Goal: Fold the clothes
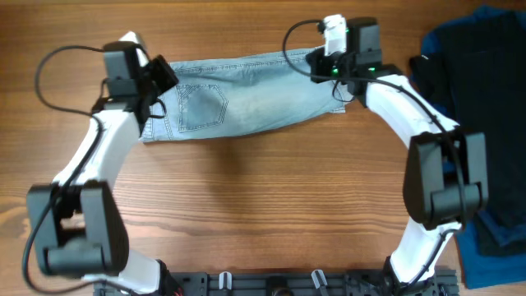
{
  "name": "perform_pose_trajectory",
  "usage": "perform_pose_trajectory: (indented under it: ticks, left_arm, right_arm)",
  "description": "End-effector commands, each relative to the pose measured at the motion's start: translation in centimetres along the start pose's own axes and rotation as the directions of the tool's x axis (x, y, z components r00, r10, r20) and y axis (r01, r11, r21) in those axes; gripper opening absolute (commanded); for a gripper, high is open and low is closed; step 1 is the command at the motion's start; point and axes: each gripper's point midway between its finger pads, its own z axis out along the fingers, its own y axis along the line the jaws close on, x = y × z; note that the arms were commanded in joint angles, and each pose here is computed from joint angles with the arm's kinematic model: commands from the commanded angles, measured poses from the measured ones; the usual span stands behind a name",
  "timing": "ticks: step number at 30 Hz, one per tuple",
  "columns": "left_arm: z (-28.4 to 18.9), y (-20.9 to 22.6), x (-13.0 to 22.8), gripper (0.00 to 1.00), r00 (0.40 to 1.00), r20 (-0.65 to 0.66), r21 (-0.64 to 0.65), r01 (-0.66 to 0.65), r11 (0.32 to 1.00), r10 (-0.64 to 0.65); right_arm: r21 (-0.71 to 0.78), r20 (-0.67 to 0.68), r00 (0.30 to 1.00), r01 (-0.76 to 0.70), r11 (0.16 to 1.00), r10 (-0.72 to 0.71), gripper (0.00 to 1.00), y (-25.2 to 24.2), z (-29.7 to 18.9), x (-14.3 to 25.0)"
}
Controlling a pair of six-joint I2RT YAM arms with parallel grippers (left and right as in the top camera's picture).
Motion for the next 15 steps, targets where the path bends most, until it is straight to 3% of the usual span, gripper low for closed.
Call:
perform_pose_trajectory:
  ticks: [1, 8, 15]
  left_arm:
    - [2.6, -0.4, 1.9, 0.04, 0.998, -0.044, 0.022, -0.034, 0.999, 0.035]
    - [5.5, 1.8, 2.5, 0.04, 0.999, -0.019, -0.038, -0.036, 0.999, 0.035]
    - [8.8, 4.3, 2.6, 0.04, 0.998, 0.048, -0.097, -0.037, 0.995, 0.042]
  right_arm:
    - [-0.027, -0.051, 0.997, 0.059, 0.998, -0.061, 0.04, 0.9, 2.5, 2.2]
    - [0.048, -0.052, 0.997, 0.064, 0.997, -0.062, 0.04, -1.6, 6.0, 4.3]
    - [0.162, 0.07, 0.992, 0.088, 0.983, -0.101, 0.04, -4.6, 9.0, 3.6]
